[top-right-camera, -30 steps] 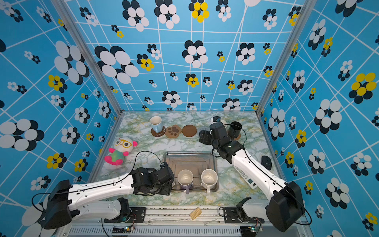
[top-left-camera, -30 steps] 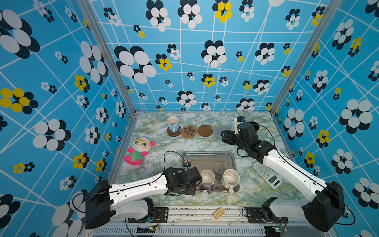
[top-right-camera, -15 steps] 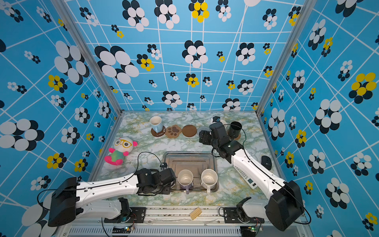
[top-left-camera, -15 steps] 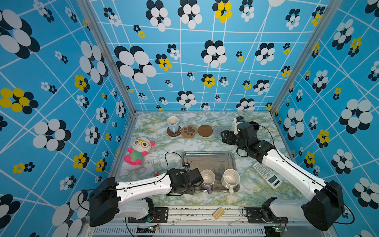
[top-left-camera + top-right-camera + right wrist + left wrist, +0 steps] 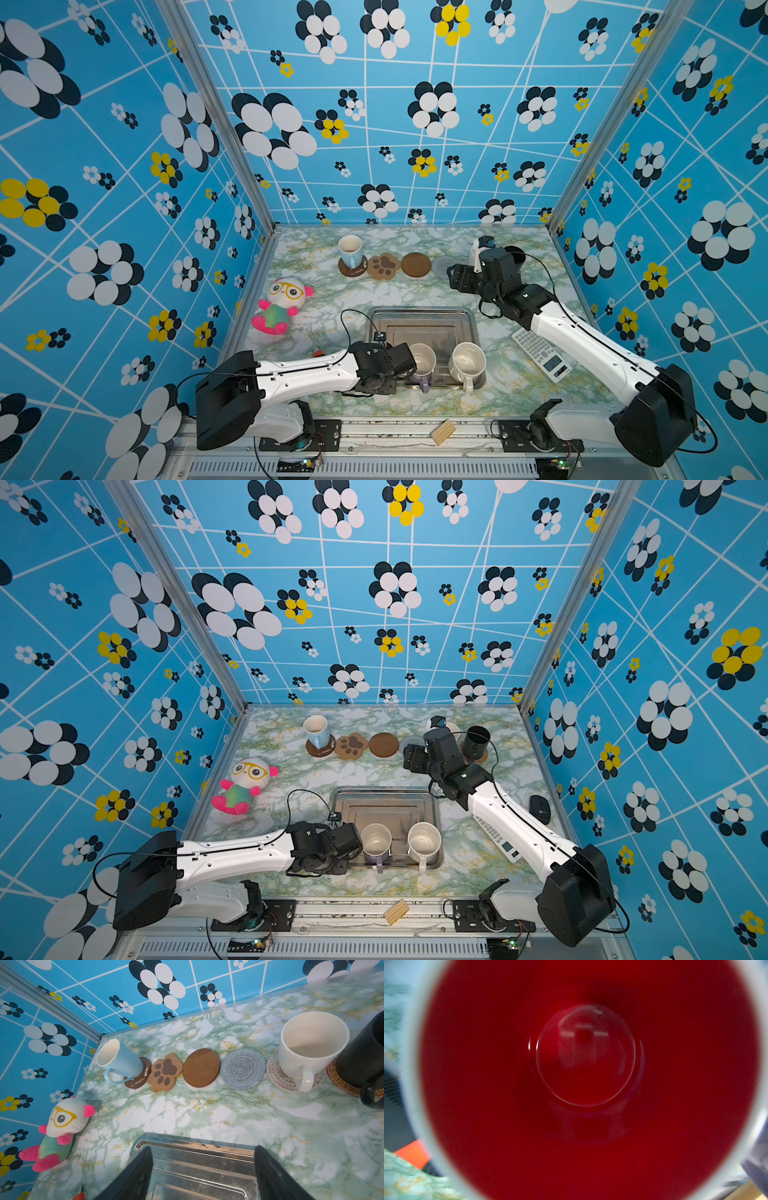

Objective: Place cups on coasters
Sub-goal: Pick up the cup from the tray.

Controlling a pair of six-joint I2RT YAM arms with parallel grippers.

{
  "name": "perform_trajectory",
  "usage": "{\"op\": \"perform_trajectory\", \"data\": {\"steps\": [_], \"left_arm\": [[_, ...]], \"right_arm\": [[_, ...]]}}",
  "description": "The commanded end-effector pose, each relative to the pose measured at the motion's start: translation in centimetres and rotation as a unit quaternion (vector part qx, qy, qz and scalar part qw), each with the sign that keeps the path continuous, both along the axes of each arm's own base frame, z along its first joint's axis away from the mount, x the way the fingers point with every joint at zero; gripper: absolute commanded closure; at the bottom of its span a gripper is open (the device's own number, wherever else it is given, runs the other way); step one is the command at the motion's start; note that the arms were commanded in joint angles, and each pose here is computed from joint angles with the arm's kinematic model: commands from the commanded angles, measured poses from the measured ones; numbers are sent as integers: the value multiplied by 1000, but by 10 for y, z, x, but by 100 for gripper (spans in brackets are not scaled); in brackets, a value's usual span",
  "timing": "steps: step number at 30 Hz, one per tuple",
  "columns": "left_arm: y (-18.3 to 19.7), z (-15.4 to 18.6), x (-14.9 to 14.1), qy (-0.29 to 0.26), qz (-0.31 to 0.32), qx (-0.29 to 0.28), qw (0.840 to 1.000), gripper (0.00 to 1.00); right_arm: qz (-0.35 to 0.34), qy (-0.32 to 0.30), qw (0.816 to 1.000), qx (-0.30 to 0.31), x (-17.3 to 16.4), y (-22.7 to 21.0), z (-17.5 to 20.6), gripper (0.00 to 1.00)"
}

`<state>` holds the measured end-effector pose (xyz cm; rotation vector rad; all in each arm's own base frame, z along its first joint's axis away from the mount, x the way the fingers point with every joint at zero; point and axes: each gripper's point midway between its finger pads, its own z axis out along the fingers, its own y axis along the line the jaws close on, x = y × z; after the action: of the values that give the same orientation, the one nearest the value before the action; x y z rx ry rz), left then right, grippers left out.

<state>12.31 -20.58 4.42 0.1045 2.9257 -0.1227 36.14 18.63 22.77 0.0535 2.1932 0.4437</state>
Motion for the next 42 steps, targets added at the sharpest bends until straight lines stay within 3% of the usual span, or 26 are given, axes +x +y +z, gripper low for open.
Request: {"op": "perform_trajectory", "data": {"steps": [1,7,11,19,42], "left_arm": [[8,-5,3,-8,6,20,1000,71],[10,-4,2,-9,8,26,1000,83],[14,-1,3,-11,14,37,999,100],[17,8,7,-30,12,55,998,100],[11,45,20,-85,15,2,996,100]], "right_arm": [[4,-4,1000,-5,0,2,4,22],[5,-1,1000,-6,-1,2,3,22],[5,-3,1000,-5,-1,2,4,22],[3,3,1000,-6,-4,0,3,22],[-1,-5,1000,-3,-11,-5,9,22]]}}
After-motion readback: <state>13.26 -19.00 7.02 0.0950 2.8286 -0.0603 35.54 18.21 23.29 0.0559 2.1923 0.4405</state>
